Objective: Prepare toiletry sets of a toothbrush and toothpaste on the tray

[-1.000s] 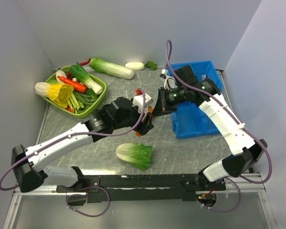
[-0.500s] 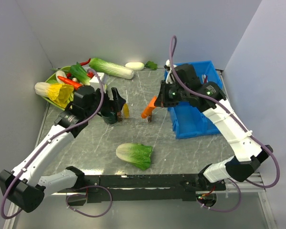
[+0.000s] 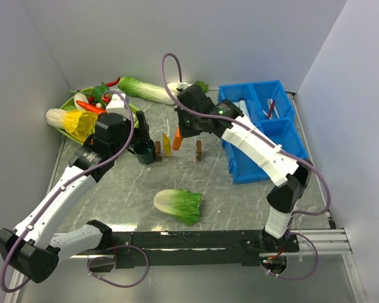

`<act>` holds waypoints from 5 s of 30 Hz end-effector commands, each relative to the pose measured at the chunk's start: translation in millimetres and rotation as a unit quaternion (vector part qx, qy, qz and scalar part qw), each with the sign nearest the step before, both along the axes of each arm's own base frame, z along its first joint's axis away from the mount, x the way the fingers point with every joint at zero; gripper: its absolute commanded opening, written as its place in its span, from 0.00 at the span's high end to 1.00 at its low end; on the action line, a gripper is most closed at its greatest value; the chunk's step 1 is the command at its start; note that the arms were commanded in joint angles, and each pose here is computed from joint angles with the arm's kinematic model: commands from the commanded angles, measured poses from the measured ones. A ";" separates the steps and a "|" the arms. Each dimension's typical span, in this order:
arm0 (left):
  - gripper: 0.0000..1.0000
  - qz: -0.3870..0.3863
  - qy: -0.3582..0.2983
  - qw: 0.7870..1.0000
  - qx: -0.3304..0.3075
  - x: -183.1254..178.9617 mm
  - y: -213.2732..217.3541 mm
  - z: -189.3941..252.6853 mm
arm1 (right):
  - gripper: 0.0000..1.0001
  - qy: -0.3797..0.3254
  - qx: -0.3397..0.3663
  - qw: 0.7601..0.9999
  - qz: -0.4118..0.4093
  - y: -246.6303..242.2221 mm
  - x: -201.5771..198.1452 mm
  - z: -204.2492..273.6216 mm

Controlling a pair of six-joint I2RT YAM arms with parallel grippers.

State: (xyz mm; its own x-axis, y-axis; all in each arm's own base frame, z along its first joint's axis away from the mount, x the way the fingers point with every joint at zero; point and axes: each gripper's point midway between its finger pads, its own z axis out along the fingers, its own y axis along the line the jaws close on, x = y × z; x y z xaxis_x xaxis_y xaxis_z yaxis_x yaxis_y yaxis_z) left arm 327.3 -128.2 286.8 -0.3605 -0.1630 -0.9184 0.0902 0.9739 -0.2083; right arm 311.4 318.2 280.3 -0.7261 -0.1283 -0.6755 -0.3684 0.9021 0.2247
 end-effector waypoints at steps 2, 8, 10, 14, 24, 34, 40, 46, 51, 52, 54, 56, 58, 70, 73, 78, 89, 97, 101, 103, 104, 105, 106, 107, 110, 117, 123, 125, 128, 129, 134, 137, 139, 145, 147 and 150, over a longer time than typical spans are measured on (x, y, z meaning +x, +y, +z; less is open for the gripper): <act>0.04 0.036 -0.027 0.999 0.023 5.4 17.5 19.1 | 1.00 -0.057 0.001 0.998 -0.010 6.2 22.5 21.3; 0.04 0.029 -0.023 0.999 0.022 10.1 13.5 18.1 | 1.00 -0.055 -0.016 0.998 -0.001 12.4 31.5 9.3; 0.04 0.027 -0.019 0.999 0.025 11.5 12.3 15.4 | 1.00 -0.052 -0.018 0.998 0.001 12.6 32.8 6.4; 0.04 0.030 -0.020 0.999 0.029 15.0 12.9 16.4 | 1.00 -0.049 -0.023 0.999 0.003 12.9 35.3 2.2; 0.03 0.027 -0.014 0.999 0.031 16.2 11.5 12.5 | 1.00 -0.040 -0.027 0.999 0.007 15.4 39.1 -14.5; 0.04 0.027 -0.014 0.999 0.032 15.7 11.8 13.0 | 1.00 -0.029 -0.034 0.999 0.011 16.6 42.4 -30.4; 0.03 0.025 -0.014 0.999 0.031 15.7 10.8 13.2 | 1.00 -0.027 -0.036 0.999 0.012 15.9 43.2 -35.4; 0.04 0.026 -0.013 0.999 0.032 15.5 11.3 12.6 | 1.00 -0.024 -0.042 0.999 0.014 16.1 44.1 -41.9; 0.04 0.025 -0.012 0.999 0.033 15.9 10.7 11.5 | 1.00 -0.022 -0.046 0.999 0.015 16.4 44.7 -46.1; 0.04 0.026 -0.013 0.999 0.033 15.9 11.4 12.4 | 1.00 -0.022 -0.047 0.999 0.015 16.2 45.6 -46.6; 0.04 0.026 -0.012 0.999 0.033 16.1 11.0 11.8 | 1.00 -0.022 -0.050 0.998 0.015 15.9 46.2 -48.9; 0.03 0.026 -0.012 0.999 0.034 16.2 11.6 11.5 | 1.00 -0.022 -0.052 0.998 0.017 16.2 46.1 -49.7; 0.04 0.026 -0.013 0.999 0.034 16.1 11.4 12.2 | 1.00 -0.022 -0.055 0.998 0.017 15.7 47.2 -51.8; 0.04 0.027 -0.012 0.999 0.037 16.9 11.6 11.8 | 1.00 -0.022 -0.063 0.998 0.021 16.4 49.5 -60.6; 0.03 0.028 -0.013 0.999 0.038 17.0 12.0 12.9 | 1.00 -0.021 -0.068 0.997 0.020 15.2 49.8 -61.7; 0.04 0.028 -0.013 0.999 0.038 17.4 12.1 13.1 | 1.00 -0.022 -0.070 0.997 0.019 13.7 48.4 -59.6; 0.04 0.030 -0.011 0.999 0.039 17.7 12.8 12.2 | 1.00 -0.025 -0.072 0.997 0.010 7.1 46.7 -52.7; 0.04 0.029 -0.013 0.999 0.037 16.7 12.3 12.7 | 1.00 -0.029 -0.073 0.997 0.002 3.0 46.4 -49.1; 0.04 0.028 -0.012 0.999 0.037 16.5 12.1 12.4 | 1.00 -0.031 -0.072 0.997 0.000 2.3 45.6 -48.7; 0.03 0.028 -0.013 0.999 0.036 16.0 12.4 13.4 | 1.00 -0.032 -0.072 0.997 -0.003 1.0 46.0 -47.8; 0.03 0.028 -0.014 0.999 0.035 16.3 12.5 13.7 | 1.00 -0.031 -0.072 0.997 -0.003 0.7 45.7 -47.6; 0.03 0.028 -0.014 0.999 0.034 15.8 12.1 14.2 | 1.00 -0.031 -0.073 0.997 -0.004 0.4 45.7 -48.2; 0.04 0.028 -0.013 0.999 0.035 16.0 12.3 13.4 | 1.00 -0.033 -0.072 0.997 -0.004 0.8 45.5 -47.3; 0.04 0.026 -0.013 0.999 0.034 16.0 11.4 13.7 | 1.00 -0.032 -0.072 0.997 -0.005 0.1 45.7 -47.1; 0.03 0.027 -0.014 0.999 0.033 15.8 11.7 14.2 | 1.00 -0.032 -0.073 0.997 -0.007 -0.7 45.6 -47.8; 0.03 0.027 -0.014 0.999 0.032 15.4 11.6 14.0 | 1.00 -0.032 -0.070 0.997 -0.014 -2.8 45.3 -46.2; 0.03 0.028 -0.014 0.999 0.031 14.6 12.1 13.9 | 1.00 -0.034 -0.016 0.999 -0.009 5.2 44.2 -30.8; 0.04 0.028 -0.014 0.999 0.031 14.6 12.1 13.9 | 1.00 -0.047 0.012 0.999 -0.004 10.9 45.5 -18.9; 0.04 0.031 -0.015 0.999 0.031 14.7 13.6 14.4 | 1.00 -0.062 0.034 0.997 0.003 15.8 46.6 -6.4; 0.04 0.030 -0.015 0.999 0.031 14.4 12.8 14.8 | 1.00 -0.064 0.035 0.997 0.003 16.0 46.9 -5.4; 0.04 0.030 -0.016 0.999 0.030 14.8 13.2 14.8 | 1.00 -0.070 0.039 0.997 0.005 15.4 46.2 -3.0; 0.04 0.030 -0.016 0.999 0.030 14.5 12.8 15.1 | 1.00 -0.070 0.027 0.997 0.003 12.1 45.6 -4.1; 0.04 0.029 -0.014 0.999 0.032 14.2 13.0 13.8 | 1.00 -0.062 0.013 0.998 -0.002 8.1 43.9 -10.0; 0.03 0.028 -0.014 0.999 0.030 13.8 12.5 14.2 | 1.00 -0.053 -0.013 0.999 -0.008 1.8 42.3 -20.2; 0.04 0.030 -0.014 0.999 0.030 14.0 13.3 14.3 | 1.00 -0.054 -0.017 0.998 -0.007 2.9 42.4 -20.9; 0.04 0.028 -0.015 0.999 0.029 13.9 12.1 14.5 | 1.00 -0.054 -0.025 0.998 -0.006 3.1 42.1 -22.4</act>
State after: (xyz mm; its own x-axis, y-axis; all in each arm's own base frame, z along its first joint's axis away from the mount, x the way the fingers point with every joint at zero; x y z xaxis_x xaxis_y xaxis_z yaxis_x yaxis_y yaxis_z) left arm 341.2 -119.0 278.6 -0.3736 -0.1061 -0.9215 0.0444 0.9903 -0.1320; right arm 353.6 323.0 229.1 -0.7000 -0.1693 -0.6938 -0.3702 0.9168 0.1498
